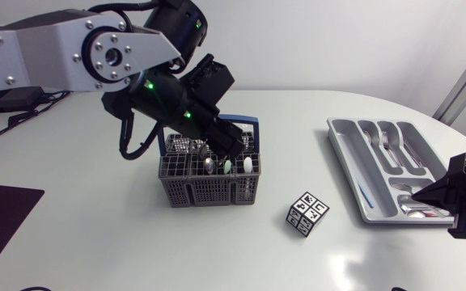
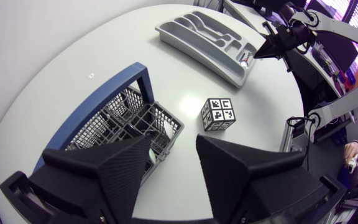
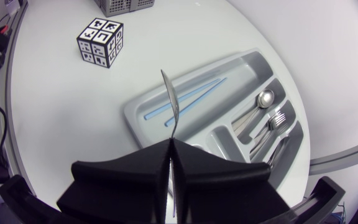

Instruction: Transfer all utensils from the basket to the drawer tray.

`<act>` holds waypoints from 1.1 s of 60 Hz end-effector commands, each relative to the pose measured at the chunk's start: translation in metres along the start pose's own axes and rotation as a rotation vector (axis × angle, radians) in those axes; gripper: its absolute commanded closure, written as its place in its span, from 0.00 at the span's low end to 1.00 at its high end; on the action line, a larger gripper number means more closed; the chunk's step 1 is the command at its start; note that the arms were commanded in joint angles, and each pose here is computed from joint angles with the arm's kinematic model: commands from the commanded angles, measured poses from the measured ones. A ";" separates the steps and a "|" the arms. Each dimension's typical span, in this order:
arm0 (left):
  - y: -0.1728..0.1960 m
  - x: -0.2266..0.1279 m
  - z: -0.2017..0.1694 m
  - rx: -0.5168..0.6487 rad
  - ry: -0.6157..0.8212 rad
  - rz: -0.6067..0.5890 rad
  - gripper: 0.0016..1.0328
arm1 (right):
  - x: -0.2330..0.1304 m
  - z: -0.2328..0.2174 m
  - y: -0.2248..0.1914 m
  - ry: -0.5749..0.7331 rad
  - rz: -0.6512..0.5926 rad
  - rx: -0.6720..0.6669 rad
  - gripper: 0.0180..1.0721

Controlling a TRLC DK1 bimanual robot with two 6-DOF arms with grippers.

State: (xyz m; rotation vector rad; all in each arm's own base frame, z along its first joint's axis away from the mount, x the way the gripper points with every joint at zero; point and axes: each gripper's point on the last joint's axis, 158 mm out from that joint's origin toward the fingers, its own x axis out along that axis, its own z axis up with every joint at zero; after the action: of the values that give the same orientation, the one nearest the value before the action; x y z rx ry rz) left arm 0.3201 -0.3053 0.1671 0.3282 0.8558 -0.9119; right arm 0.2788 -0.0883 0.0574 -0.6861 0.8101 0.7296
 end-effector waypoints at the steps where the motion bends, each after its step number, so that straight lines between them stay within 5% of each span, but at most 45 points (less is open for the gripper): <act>1: -0.007 0.011 -0.013 0.013 0.030 -0.015 0.49 | 0.000 -0.014 -0.010 0.015 0.009 -0.084 0.95; 48: -0.014 0.040 -0.027 0.005 0.040 -0.002 0.49 | 0.032 -0.098 -0.058 0.254 -0.079 -0.284 0.93; 56: -0.013 0.043 -0.028 0.000 0.041 0.000 0.49 | 0.036 -0.102 -0.057 0.276 -0.114 -0.319 0.65; 66: -0.013 0.048 -0.030 0.005 0.047 0.013 0.49 | 0.027 -0.096 -0.066 0.272 -0.163 -0.329 0.51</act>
State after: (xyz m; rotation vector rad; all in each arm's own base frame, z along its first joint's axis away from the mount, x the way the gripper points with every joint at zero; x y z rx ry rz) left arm 0.3154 -0.3236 0.1341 0.3491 0.8462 -0.9118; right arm 0.3069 -0.1927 -0.0016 -1.1078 0.8985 0.6328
